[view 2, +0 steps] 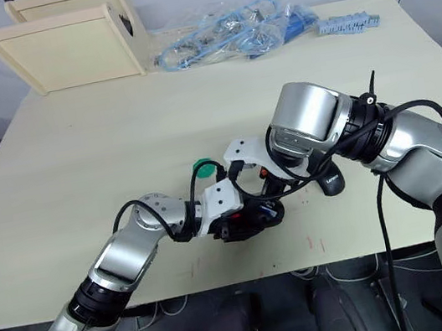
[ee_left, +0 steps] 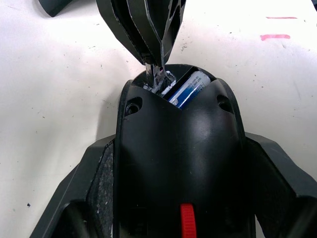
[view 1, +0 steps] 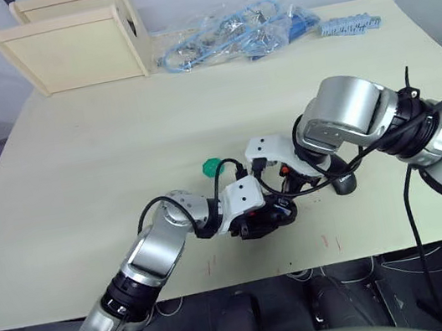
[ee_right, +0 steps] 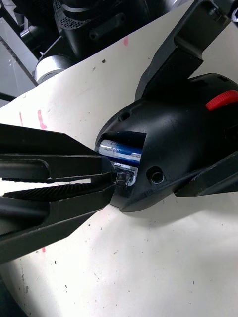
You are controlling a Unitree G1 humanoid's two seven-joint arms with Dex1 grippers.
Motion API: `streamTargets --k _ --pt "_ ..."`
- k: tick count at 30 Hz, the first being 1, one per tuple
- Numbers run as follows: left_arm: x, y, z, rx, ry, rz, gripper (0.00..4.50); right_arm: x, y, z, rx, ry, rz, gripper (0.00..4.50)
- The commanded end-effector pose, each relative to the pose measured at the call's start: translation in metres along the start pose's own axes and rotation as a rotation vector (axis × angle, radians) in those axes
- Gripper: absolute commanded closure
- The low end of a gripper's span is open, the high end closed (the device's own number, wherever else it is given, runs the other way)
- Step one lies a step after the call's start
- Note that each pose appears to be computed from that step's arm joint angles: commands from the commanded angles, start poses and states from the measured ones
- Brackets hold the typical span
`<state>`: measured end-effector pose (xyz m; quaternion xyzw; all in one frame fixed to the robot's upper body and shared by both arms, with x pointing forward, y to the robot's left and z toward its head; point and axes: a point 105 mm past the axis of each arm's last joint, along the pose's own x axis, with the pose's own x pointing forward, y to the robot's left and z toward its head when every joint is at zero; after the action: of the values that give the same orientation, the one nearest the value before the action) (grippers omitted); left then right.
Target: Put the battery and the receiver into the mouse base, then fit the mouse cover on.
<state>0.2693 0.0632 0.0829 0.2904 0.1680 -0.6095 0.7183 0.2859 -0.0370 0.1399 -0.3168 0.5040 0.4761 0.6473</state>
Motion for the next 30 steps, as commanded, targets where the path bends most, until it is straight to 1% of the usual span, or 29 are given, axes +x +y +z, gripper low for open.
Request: streamTargets --k 1,15,20,30 --pt "0.0097 -0.0117 -0.0096 -0.033 0.025 -0.044 1.54 -0.0003 0.0047 0.0007 -0.013 -0.004 0.020 4.50" --pt "0.0099 -0.0102 -0.0098 -0.032 0.025 -0.041 1.54 0.0006 0.0057 0.0008 -0.012 -0.006 0.027 4.50" --pt "0.0102 -0.0104 -0.0093 -0.031 0.023 -0.041 1.54 0.0046 -0.0005 -0.0044 -0.004 0.018 -0.012 4.50" --pt "0.0114 -0.0101 -0.0084 -0.031 0.020 -0.039 1.54 0.0047 -0.0028 -0.0037 0.003 0.019 -0.024 4.50"
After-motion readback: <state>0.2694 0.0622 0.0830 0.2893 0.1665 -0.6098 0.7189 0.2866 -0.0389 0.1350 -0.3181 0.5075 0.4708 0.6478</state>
